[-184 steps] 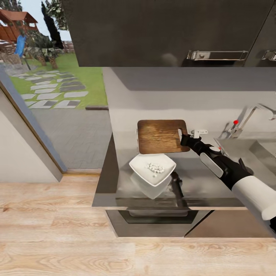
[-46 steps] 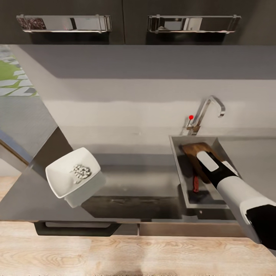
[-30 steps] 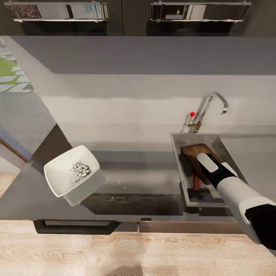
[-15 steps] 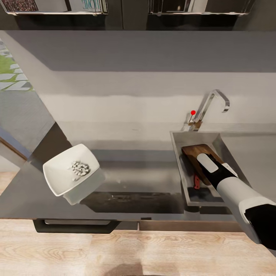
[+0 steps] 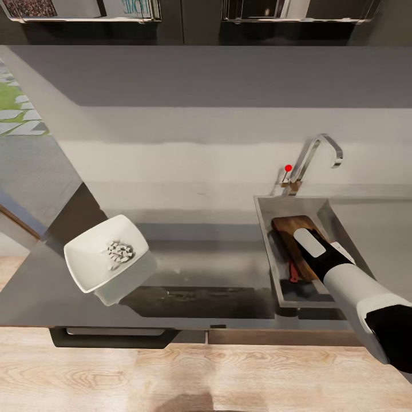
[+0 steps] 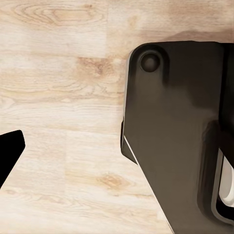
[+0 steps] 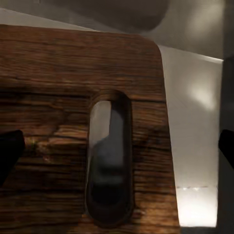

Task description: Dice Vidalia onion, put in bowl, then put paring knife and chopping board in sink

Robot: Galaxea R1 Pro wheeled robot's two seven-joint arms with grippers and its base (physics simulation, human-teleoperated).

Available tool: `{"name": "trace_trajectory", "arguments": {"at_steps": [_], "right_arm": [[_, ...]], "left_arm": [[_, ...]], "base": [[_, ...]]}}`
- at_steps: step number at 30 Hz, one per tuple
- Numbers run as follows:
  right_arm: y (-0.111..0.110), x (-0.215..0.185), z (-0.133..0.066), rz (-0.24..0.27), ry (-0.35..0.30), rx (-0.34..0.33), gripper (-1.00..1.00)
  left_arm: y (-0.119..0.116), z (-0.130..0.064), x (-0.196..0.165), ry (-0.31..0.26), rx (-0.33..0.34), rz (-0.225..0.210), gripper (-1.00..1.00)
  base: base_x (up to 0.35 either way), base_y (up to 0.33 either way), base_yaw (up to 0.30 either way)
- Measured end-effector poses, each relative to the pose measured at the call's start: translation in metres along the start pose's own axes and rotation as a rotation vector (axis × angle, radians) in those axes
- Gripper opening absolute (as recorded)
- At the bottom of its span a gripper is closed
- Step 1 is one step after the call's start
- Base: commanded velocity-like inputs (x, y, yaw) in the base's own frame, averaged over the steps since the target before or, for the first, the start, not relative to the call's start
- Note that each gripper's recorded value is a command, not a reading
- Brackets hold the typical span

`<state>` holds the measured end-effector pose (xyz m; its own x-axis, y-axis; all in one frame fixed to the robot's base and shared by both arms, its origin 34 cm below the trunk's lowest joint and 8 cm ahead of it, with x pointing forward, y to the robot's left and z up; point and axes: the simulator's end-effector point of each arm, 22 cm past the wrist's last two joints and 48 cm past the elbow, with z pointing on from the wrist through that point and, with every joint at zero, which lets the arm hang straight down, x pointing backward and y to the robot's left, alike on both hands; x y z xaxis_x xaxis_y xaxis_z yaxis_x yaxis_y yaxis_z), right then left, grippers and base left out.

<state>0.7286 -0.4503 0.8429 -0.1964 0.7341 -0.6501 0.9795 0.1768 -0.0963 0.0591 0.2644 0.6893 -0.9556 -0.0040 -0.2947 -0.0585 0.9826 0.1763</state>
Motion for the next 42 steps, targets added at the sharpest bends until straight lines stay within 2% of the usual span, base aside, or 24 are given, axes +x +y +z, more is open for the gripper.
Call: {"name": "trace_trajectory", "arguments": {"at_steps": [2,4,5,6,7,9,12,13,14,18,22,27,42], "right_arm": [[0.013,-0.005,-0.010,0.009,-0.003,-0.040,1.00],[0.059,-0.023,-0.056,0.030,-0.007,-0.204,1.00],[0.083,-0.032,-0.088,0.007,-0.005,-0.302,1.00],[0.101,-0.039,-0.121,-0.050,-0.004,-0.393,1.00],[0.114,-0.043,-0.152,-0.135,-0.008,-0.474,1.00],[0.127,-0.044,-0.190,-0.267,-0.021,-0.575,1.00],[0.136,-0.040,-0.214,-0.381,-0.027,-0.660,1.00],[0.139,-0.037,-0.218,-0.410,-0.024,-0.684,1.00],[0.143,-0.031,-0.223,-0.463,-0.016,-0.721,1.00],[0.149,-0.006,-0.236,-0.631,0.008,-0.798,1.00],[0.151,0.015,-0.244,-0.728,-0.001,-0.844,1.00],[0.152,0.020,-0.246,-0.753,-0.007,-0.859,1.00],[0.153,0.022,-0.248,-0.758,-0.006,-0.870,1.00]], "left_arm": [[0.000,0.000,0.000,0.000,0.000,0.000,1.00],[0.000,0.000,0.000,0.000,0.000,0.000,1.00],[0.000,0.000,0.000,-0.001,0.000,0.000,1.00],[0.000,0.000,0.000,-0.001,0.000,0.000,1.00],[0.000,0.000,0.000,0.000,0.000,0.000,1.00],[0.000,0.000,0.000,-0.001,0.000,0.000,1.00],[0.000,0.000,0.000,-0.001,0.000,0.000,1.00],[0.000,0.000,0.000,-0.001,0.000,0.000,1.00],[0.000,0.000,0.000,-0.001,0.000,0.000,1.00],[0.000,0.000,0.000,-0.001,0.000,0.000,1.00],[0.000,0.000,0.000,-0.001,0.000,0.000,1.00],[0.000,0.000,0.000,0.000,0.000,0.000,1.00],[0.000,0.000,0.000,0.000,0.000,0.000,1.00]], "base": [[0.000,0.000,0.000],[0.000,0.000,0.000],[0.000,0.000,0.000],[0.000,0.000,0.000],[0.000,0.000,0.000],[0.000,0.000,0.000],[0.000,0.000,0.000],[0.000,0.000,0.000],[0.000,0.000,0.000],[-0.059,0.000,0.000],[-0.156,0.000,0.000],[-0.221,0.000,0.000],[-0.251,0.000,0.000]]}}
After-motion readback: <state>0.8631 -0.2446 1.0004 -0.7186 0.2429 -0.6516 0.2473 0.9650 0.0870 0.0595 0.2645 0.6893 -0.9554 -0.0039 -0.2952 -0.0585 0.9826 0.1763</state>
